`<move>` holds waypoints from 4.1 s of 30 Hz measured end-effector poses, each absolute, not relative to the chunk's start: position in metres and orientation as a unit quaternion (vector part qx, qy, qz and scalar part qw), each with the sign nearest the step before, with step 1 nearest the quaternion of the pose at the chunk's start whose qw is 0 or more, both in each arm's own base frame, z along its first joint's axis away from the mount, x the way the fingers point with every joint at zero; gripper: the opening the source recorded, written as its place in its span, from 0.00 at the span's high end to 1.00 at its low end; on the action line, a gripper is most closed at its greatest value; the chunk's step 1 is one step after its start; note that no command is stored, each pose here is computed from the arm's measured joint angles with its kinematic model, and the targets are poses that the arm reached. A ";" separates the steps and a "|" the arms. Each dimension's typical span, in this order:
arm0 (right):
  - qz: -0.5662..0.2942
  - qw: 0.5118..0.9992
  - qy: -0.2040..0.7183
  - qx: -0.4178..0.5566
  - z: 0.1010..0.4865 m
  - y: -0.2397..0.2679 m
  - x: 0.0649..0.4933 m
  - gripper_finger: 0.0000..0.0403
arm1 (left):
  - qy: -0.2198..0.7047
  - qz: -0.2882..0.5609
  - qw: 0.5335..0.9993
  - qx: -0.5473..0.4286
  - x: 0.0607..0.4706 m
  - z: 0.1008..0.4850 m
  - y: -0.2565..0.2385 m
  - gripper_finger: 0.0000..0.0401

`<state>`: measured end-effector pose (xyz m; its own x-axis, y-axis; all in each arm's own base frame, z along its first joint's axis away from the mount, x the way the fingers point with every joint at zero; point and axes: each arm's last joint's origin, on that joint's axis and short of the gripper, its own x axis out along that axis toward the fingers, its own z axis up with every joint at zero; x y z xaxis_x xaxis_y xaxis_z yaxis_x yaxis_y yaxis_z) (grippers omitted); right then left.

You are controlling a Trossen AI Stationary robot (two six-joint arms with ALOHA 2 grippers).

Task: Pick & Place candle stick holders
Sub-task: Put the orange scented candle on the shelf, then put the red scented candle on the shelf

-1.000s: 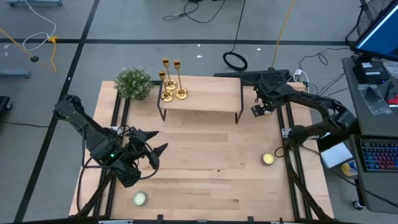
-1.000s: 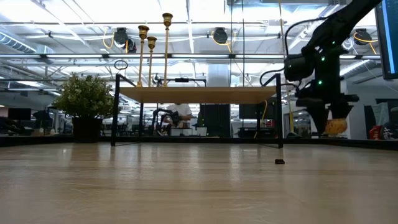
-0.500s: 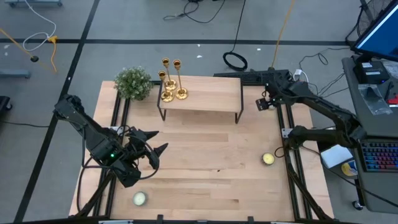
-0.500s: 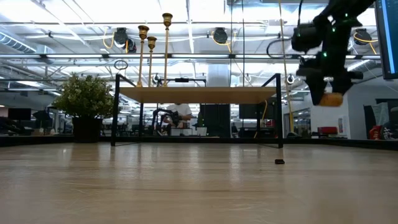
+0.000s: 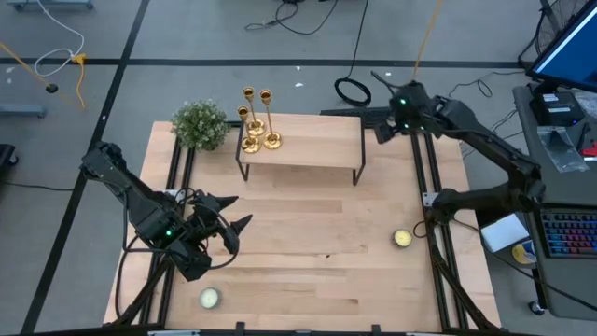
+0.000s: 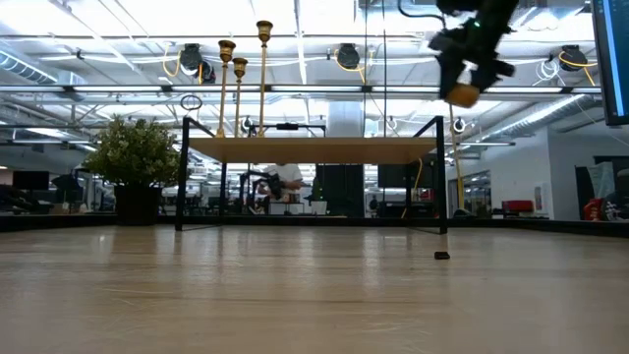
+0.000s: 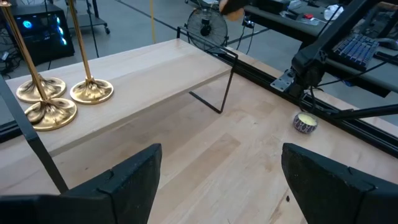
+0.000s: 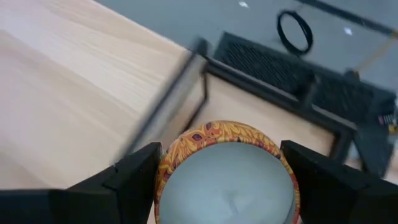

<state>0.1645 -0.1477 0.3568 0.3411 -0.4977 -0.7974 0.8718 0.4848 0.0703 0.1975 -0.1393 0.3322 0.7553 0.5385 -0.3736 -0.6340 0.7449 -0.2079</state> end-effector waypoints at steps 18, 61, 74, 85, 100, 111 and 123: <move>-0.329 0.830 0.425 0.151 0.370 -0.191 0.289 0.28 | 0.146 0.327 0.919 -0.163 0.201 0.332 -0.135 0.19; -0.204 0.873 0.414 0.157 0.303 -0.218 0.368 0.25 | 0.142 0.329 0.917 -0.177 0.201 0.332 -0.135 0.19; -0.206 0.877 0.406 0.153 0.304 -0.219 0.369 0.24 | 0.143 0.328 0.917 -0.174 0.201 0.332 -0.135 0.19; -0.211 0.867 0.417 0.175 0.284 -0.218 0.368 0.24 | 0.152 0.323 0.917 -0.179 0.201 0.332 -0.135 0.19; -0.210 0.877 0.400 0.163 0.278 -0.219 0.371 0.24 | 0.156 0.321 0.916 -0.181 0.201 0.331 -0.136 0.19; -0.209 0.880 0.395 0.160 0.278 -0.220 0.372 0.11 | 0.157 0.321 0.916 -0.181 0.201 0.331 -0.136 0.19; -0.213 0.894 0.380 0.109 0.287 -0.222 0.372 0.02 | 0.158 0.320 0.917 -0.179 0.201 0.331 -0.136 0.19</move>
